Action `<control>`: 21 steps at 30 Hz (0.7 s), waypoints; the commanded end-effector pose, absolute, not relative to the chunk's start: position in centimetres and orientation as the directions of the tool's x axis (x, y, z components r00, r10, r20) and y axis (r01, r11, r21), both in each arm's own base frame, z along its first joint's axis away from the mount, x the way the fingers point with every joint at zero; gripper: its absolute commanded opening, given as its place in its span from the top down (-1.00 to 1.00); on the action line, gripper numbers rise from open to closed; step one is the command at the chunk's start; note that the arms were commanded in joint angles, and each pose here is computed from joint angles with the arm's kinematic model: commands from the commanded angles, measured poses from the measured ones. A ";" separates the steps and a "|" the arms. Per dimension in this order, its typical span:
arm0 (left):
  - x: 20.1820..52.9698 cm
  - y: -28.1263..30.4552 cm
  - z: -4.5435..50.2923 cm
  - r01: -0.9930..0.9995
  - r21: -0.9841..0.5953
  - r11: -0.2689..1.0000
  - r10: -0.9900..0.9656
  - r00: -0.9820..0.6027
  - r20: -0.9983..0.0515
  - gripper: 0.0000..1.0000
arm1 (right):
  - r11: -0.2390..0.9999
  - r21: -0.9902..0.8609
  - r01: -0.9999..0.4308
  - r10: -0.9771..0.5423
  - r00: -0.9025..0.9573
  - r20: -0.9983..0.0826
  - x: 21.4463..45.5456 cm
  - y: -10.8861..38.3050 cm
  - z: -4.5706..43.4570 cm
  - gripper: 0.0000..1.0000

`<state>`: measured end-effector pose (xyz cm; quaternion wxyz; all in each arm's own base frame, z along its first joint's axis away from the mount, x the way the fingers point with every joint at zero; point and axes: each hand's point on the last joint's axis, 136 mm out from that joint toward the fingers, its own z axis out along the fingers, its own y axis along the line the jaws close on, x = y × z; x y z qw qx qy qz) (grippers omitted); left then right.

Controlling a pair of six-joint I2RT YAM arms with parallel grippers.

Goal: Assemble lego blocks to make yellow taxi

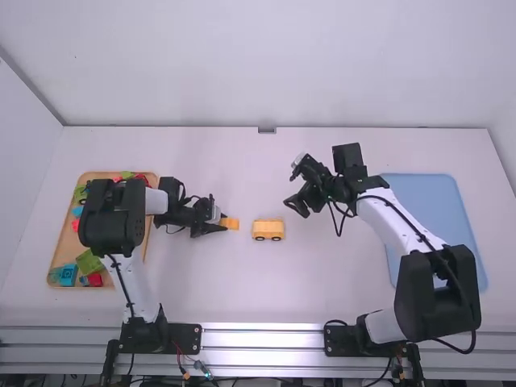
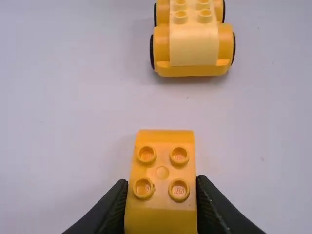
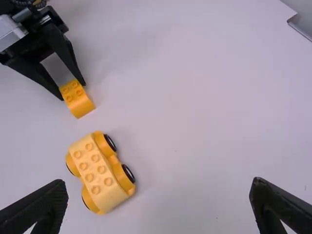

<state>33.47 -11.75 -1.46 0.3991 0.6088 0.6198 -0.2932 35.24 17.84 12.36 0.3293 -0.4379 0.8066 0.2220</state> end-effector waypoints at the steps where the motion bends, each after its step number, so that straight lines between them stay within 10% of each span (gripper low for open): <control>1: 32.2 -12.3 -2.0 0.994 0.072 0.086 0.513 0.017 -0.858 0.33 | 0.515 0.076 -0.854 -0.555 -0.399 -0.730 34.8 17.8 12.6 -0.97; 9: 32.3 -12.3 -2.0 0.993 0.077 0.084 0.513 0.023 -0.858 0.38 | 0.514 0.069 -0.855 -0.553 -0.393 -0.734 34.9 17.9 12.8 -0.97; 12: 32.3 -12.3 -2.0 0.994 0.076 0.084 0.513 0.022 -0.858 -0.11 | 0.515 0.070 -0.854 -0.554 -0.394 -0.734 34.9 17.9 12.8 -0.97; 21: 32.3 -12.4 -1.8 0.993 0.079 0.083 0.499 0.027 -0.866 0.02 | 0.515 0.072 -0.854 -0.554 -0.396 -0.732 34.8 17.9 12.7 -0.97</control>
